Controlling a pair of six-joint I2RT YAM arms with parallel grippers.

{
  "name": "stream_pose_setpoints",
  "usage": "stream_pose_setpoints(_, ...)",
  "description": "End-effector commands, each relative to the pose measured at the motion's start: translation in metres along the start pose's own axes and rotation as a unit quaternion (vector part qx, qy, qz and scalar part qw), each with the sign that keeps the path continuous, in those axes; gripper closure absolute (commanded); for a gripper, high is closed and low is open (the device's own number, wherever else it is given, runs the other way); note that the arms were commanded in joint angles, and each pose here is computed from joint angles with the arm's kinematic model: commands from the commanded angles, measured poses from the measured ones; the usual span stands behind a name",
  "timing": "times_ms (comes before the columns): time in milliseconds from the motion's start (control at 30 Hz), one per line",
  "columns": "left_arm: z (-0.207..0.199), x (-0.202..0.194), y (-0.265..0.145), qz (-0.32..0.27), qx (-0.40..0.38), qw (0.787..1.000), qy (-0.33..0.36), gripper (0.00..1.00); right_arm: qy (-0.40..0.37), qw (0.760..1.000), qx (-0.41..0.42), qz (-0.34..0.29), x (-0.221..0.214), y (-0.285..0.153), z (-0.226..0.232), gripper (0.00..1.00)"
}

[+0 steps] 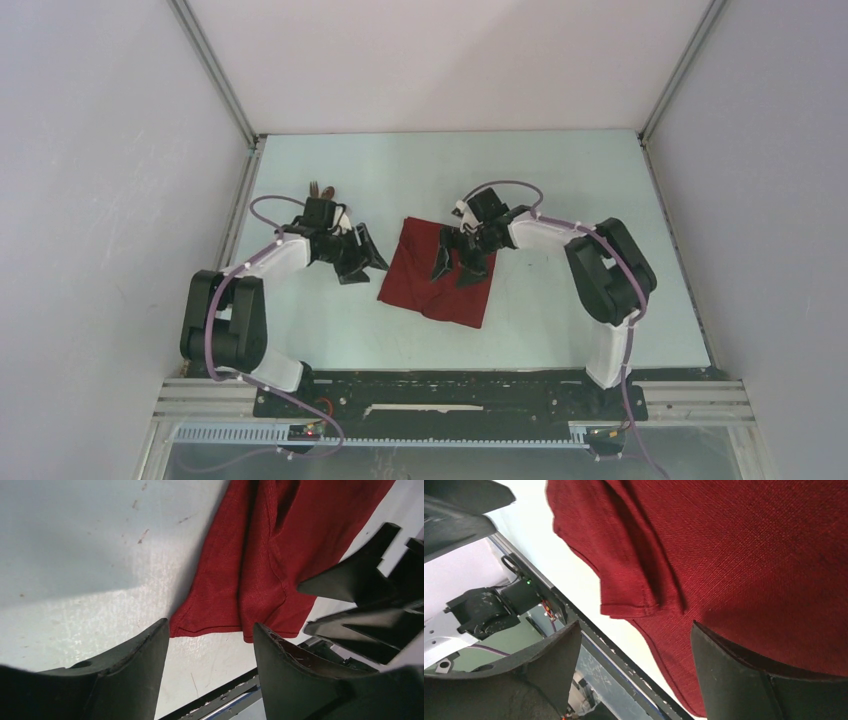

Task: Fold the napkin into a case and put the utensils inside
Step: Smooth out the square-folded napkin at the center of the board.

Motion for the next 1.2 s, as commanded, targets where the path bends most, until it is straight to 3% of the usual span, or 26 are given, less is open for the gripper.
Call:
stream_pose_setpoints(0,-0.005,0.002,0.004,-0.023,-0.006,1.000,0.002,0.33,-0.010,0.998,0.051,-0.021,0.007,0.012,0.007,0.13)
stream_pose_setpoints(300,-0.009,0.000,-0.013,-0.052,-0.009,0.999,0.005,0.33,0.033,0.994,0.099,-0.011,-0.006,0.041,0.006,0.13)
stream_pose_setpoints(600,-0.013,0.008,-0.047,-0.113,0.020,0.993,0.030,0.33,-0.006,0.990,0.139,-0.019,0.004,0.044,0.058,0.16)
stream_pose_setpoints(833,-0.002,0.017,-0.075,-0.186,0.041,0.982,0.012,0.33,-0.044,0.977,0.209,-0.009,0.017,0.059,0.133,0.17)
stream_pose_setpoints(900,-0.003,0.018,-0.077,-0.185,0.037,0.982,0.020,0.32,-0.048,0.982,0.180,-0.014,0.016,0.048,0.127,0.16)
stream_pose_setpoints(1100,-0.006,0.007,-0.042,-0.088,0.028,0.995,0.032,0.32,-0.065,0.998,-0.021,-0.007,-0.015,-0.001,0.057,0.16)
stream_pose_setpoints(1167,-0.013,0.005,-0.031,-0.064,0.030,0.996,0.047,0.32,-0.051,0.997,-0.051,-0.014,-0.028,-0.017,0.040,0.16)
Point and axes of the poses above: each gripper's point midway between its finger pads, its own y axis out along the fingers, its own z axis along the line the jaws close on, x = y × z, the point moved 3 cm from there along -y, back along the fingers, and after that the axes turned 3 degrees about -y, right-handed, at the moved point
